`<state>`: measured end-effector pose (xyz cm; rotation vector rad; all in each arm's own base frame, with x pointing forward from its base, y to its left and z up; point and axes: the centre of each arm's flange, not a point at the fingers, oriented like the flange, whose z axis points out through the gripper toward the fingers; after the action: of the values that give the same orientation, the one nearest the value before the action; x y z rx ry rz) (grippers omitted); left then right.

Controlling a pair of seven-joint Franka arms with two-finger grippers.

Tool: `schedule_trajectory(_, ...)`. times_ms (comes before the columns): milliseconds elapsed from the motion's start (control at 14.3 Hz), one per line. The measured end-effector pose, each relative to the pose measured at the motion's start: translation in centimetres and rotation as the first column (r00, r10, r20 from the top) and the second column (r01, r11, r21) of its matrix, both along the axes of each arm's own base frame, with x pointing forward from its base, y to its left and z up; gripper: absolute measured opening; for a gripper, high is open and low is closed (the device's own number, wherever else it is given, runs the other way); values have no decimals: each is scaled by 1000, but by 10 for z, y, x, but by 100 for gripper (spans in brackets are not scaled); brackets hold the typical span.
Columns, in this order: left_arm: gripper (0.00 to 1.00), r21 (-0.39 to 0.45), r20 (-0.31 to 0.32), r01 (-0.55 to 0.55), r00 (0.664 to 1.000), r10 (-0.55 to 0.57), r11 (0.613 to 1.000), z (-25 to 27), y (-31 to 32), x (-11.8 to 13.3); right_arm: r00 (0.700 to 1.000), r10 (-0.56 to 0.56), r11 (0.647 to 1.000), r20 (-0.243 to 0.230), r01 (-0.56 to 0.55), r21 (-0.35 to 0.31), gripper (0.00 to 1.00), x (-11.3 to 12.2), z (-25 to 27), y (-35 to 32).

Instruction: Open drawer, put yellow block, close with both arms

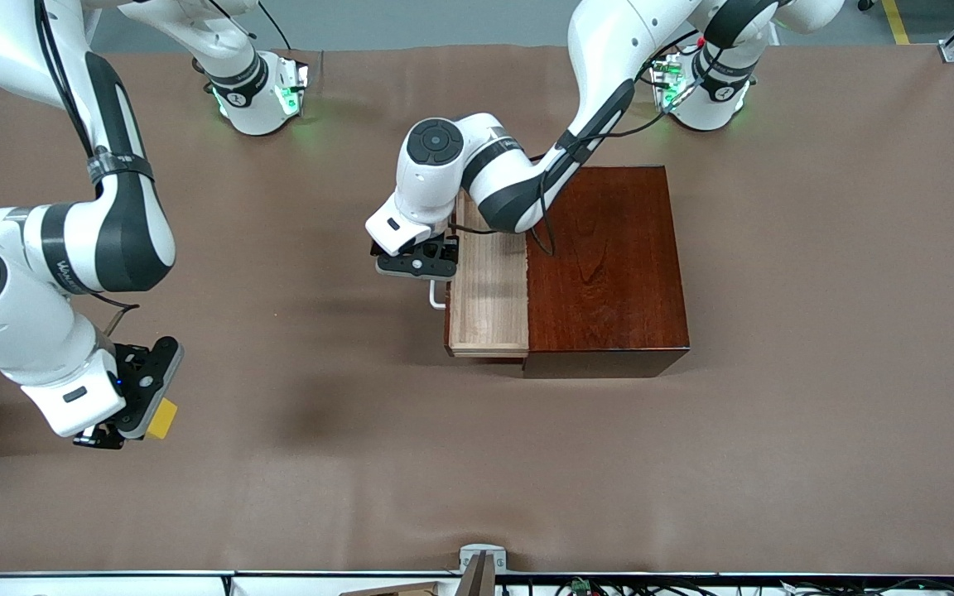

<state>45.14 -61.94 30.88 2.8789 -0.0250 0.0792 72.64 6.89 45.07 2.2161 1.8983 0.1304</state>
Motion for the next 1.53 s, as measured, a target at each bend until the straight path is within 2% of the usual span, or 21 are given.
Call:
schedule_trajectory(209, 100, -52, -9, -14, 1000, 13, 999, 12, -6, 1, 1000, 9, 1000, -1, -9, 0, 56, 0, 0, 1)
schedule_trajectory(558, 100, -51, -20, -18, 1000, 17, 999, 13, -6, 1, 1000, 12, 1000, -1, -12, 0, 56, 0, 0, 2)
schedule_trajectory(767, 100, -34, -45, -32, 999, 31, 999, 17, -6, 3, 1000, 15, 1000, -2, -15, 2, 56, 0, 0, 4)
schedule_trajectory(906, 100, 20, -99, -47, 994, 49, 999, 24, -1, 1, 1000, 21, 1000, -4, -21, 5, 56, -1, 0, 9)
schedule_trajectory(1045, 100, 43, -116, -54, 991, 59, 998, 36, 2, 0, 999, 38, 999, -5, -38, 17, 56, -2, 0, 20)
schedule_trajectory(1255, 100, 54, -128, -109, 985, 116, 993, 82, 24, 15, 999, 42, 996, -23, -40, 78, 56, -6, -1, 36)
schedule_trajectory(1394, 100, 58, -165, -162, 972, 170, 985, 134, 61, 36, 997, 20, 987, -73, -8, 161, 56, -10, -6, 41)
schedule_trajectory(1533, 100, 71, -182, -213, 958, 222, 975, 189, 111, 56, 992, 14, 979, -123, 11, 204, 56, -15, -10, 45)
